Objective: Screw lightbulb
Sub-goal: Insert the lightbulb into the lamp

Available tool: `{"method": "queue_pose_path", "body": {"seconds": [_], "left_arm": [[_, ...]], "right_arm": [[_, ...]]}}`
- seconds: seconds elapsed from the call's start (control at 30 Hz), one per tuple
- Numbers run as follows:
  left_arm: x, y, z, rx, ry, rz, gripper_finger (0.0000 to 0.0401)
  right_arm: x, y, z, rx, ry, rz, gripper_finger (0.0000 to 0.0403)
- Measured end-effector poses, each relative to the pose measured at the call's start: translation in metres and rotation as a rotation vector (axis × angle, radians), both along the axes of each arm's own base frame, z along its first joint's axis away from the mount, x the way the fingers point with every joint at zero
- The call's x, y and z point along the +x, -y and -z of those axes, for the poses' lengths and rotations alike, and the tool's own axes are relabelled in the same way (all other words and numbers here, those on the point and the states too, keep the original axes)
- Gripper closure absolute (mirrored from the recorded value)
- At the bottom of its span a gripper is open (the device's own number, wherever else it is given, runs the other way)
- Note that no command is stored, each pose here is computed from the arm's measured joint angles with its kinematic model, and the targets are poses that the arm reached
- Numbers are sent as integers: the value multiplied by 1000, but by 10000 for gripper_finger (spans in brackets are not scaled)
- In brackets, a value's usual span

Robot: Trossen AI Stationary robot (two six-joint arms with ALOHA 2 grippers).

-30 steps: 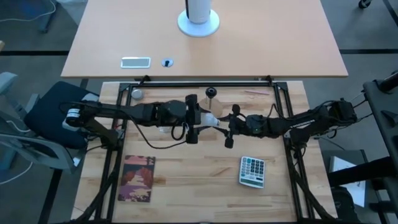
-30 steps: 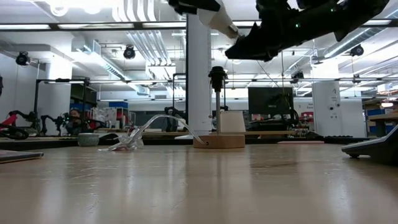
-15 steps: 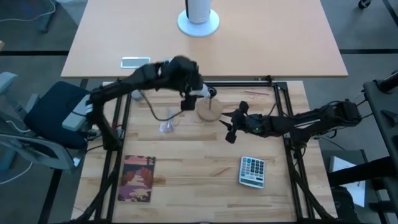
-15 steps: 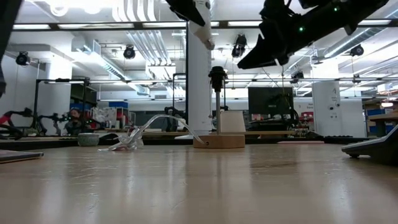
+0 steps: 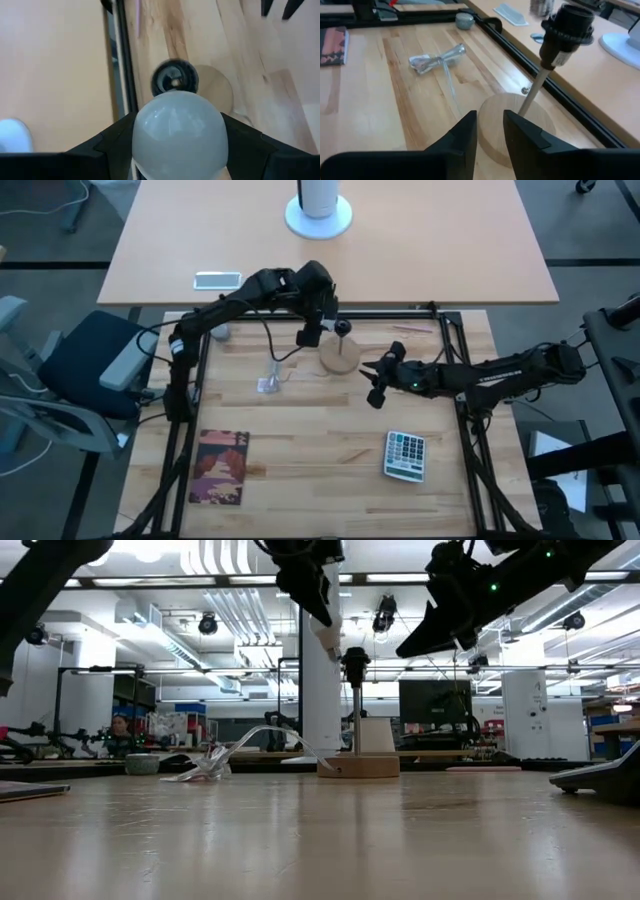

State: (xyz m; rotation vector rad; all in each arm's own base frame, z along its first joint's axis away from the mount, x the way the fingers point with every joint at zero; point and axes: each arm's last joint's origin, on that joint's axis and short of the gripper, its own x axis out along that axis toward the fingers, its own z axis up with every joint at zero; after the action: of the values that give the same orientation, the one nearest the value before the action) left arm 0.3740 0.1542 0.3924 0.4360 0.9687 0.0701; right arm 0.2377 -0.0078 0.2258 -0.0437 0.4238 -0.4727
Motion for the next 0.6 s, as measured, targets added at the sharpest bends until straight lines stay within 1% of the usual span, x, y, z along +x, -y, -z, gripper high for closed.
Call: {"method": "queue_pose_path", "body": {"seconds": [0.1,0.23,0.33,0.4,0.47,0.6], "left_arm": [[-3,1,-9,12,32,0,163],[-4,4,-18,28,54,14,163],[-3,5,-27,47,107,24,163],[-2,5,-29,53,122,33,163],[-2,5,-28,56,122,38,163],[-1,4,-26,53,124,48,163]], "right_arm": [[0,5,3,10,-9,29,327],[0,24,11,46,-18,132,342],[-1,44,20,91,-30,215,348],[0,57,24,126,-30,204,345],[3,70,29,159,0,156,333],[13,93,39,175,76,80,291]]}}
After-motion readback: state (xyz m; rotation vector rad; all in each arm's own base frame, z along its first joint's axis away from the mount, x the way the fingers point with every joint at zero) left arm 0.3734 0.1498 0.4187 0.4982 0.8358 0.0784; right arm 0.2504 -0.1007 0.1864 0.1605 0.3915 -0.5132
